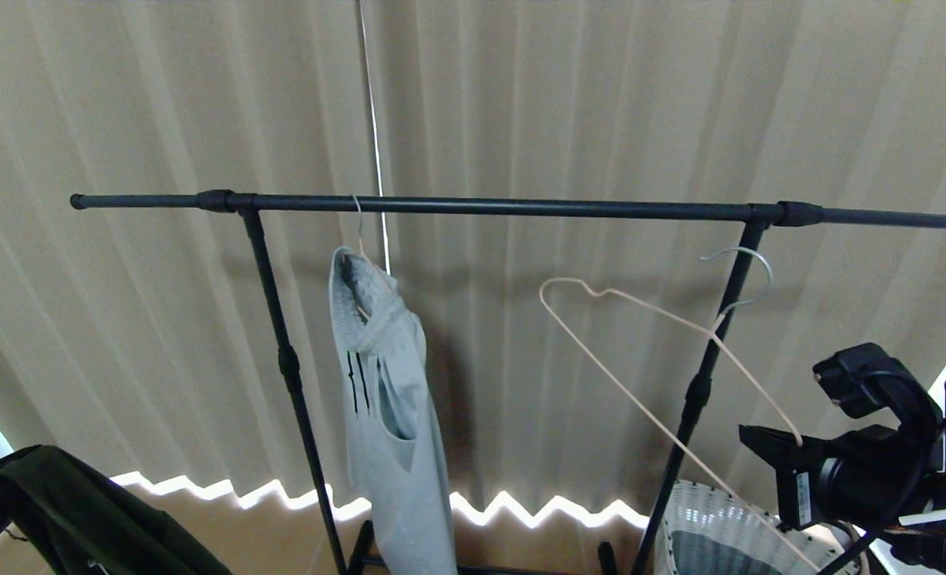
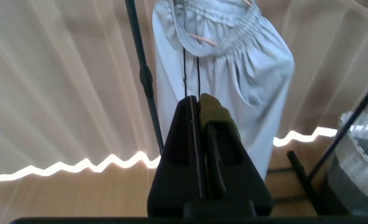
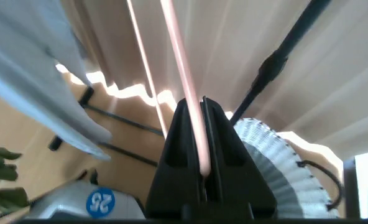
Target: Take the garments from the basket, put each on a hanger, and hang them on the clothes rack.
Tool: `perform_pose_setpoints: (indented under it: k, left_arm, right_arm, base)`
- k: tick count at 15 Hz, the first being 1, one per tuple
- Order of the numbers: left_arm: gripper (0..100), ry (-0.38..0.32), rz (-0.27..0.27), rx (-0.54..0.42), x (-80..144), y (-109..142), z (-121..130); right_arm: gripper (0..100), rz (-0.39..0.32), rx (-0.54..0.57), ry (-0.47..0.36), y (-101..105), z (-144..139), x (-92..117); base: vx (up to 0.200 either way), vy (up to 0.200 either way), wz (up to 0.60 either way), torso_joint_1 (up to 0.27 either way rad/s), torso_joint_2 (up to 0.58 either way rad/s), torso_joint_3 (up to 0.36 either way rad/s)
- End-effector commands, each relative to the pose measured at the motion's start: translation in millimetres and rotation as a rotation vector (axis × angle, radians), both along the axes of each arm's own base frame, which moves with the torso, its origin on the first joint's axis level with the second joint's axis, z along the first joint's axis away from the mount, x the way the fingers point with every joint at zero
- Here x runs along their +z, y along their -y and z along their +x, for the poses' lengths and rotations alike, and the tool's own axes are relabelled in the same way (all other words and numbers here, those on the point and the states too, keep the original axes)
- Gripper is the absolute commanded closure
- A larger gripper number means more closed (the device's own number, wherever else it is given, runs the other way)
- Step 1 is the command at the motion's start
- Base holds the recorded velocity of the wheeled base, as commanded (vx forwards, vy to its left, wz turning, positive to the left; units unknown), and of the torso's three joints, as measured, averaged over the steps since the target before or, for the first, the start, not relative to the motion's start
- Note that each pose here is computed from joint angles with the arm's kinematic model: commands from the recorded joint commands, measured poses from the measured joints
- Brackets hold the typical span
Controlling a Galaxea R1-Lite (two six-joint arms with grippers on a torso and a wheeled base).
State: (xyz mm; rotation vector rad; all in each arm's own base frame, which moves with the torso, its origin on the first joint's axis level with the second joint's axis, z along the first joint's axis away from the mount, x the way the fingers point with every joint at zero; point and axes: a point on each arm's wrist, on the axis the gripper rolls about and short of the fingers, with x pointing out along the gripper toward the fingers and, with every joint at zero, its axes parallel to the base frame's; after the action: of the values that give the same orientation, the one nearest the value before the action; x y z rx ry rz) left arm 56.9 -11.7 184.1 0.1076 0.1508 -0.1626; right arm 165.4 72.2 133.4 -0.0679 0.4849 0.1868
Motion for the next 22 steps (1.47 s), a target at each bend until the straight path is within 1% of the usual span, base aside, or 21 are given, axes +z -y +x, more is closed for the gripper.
perform_pose_setpoints:
  k: [1,3,5,10,14,15,16,17,18,19,21,22]
  left_arm:
    - [100,-0.009,0.003,0.000,-1.7,0.2,0.8]
    - [100,-0.020,0.006,0.000,-3.0,0.6,2.4]
    - [100,-0.011,0.004,0.003,-1.8,0.2,1.4]
    - [100,-0.025,0.009,-0.001,-4.1,0.7,2.9]
    - [100,-0.042,0.011,-0.005,-8.3,1.0,3.2]
    - [100,-0.060,0.012,-0.004,-10.5,1.5,5.5]
    - [100,-0.083,0.017,-0.004,-13.1,2.3,8.4]
    - [100,-0.106,0.021,-0.005,-12.6,3.7,14.1]
    - [100,-0.114,0.023,-0.004,-11.3,4.4,17.5]
    - [100,-0.131,0.027,-0.001,2.1,9.0,35.9]
    - [100,-0.123,0.022,0.019,21.7,13.8,57.7]
    - [100,-0.108,0.017,0.079,41.2,18.3,81.1]
  right_arm:
    - [100,-0.011,0.001,-0.025,1.1,-2.6,-6.8]
    - [100,-0.016,0.000,-0.033,1.4,-3.2,-8.8]
    - [100,-0.025,0.000,-0.051,4.1,-8.9,-14.3]
    - [100,-0.021,0.033,-0.038,-1.7,-9.7,-13.8]
    - [100,-0.019,0.046,-0.036,-3.1,-12.1,-13.9]
    - [100,-0.013,0.046,-0.024,-2.3,-13.5,-11.9]
    - [100,0.005,0.052,0.015,-2.6,-14.2,-5.3]
    - [100,0.005,0.079,0.041,-6.2,-15.2,-1.8]
    - [100,0.001,0.095,0.048,-8.2,-16.0,-1.2]
    - [100,0.016,0.158,0.071,-17.8,-19.9,1.6]
    - [100,0.031,0.183,0.095,-21.4,-21.6,3.8]
    - [100,0.037,0.189,0.100,-22.9,-20.1,5.0]
  base:
    - [-0.200,0.000,0.00,-0.002,0.00,-0.002]
    - [-0.200,0.000,0.00,0.007,0.00,0.000]
    - [-0.200,0.000,0.00,0.002,0.00,0.000]
    - [-0.200,0.000,0.00,0.005,0.00,0.001]
    - [0.000,0.000,0.00,0.000,0.00,0.000]
    - [0.000,0.000,0.00,0.000,0.00,0.000]
    - [0.000,0.000,0.00,0.000,0.00,0.000]
    - [0.000,0.000,0.00,0.000,0.00,0.000]
    - [0.000,0.000,0.00,0.000,0.00,0.000]
    - [0.000,0.000,0.00,0.000,0.00,0.000]
    - [0.000,0.000,0.00,0.000,0.00,0.000]
    - [0.000,0.000,0.00,0.000,0.00,0.000]
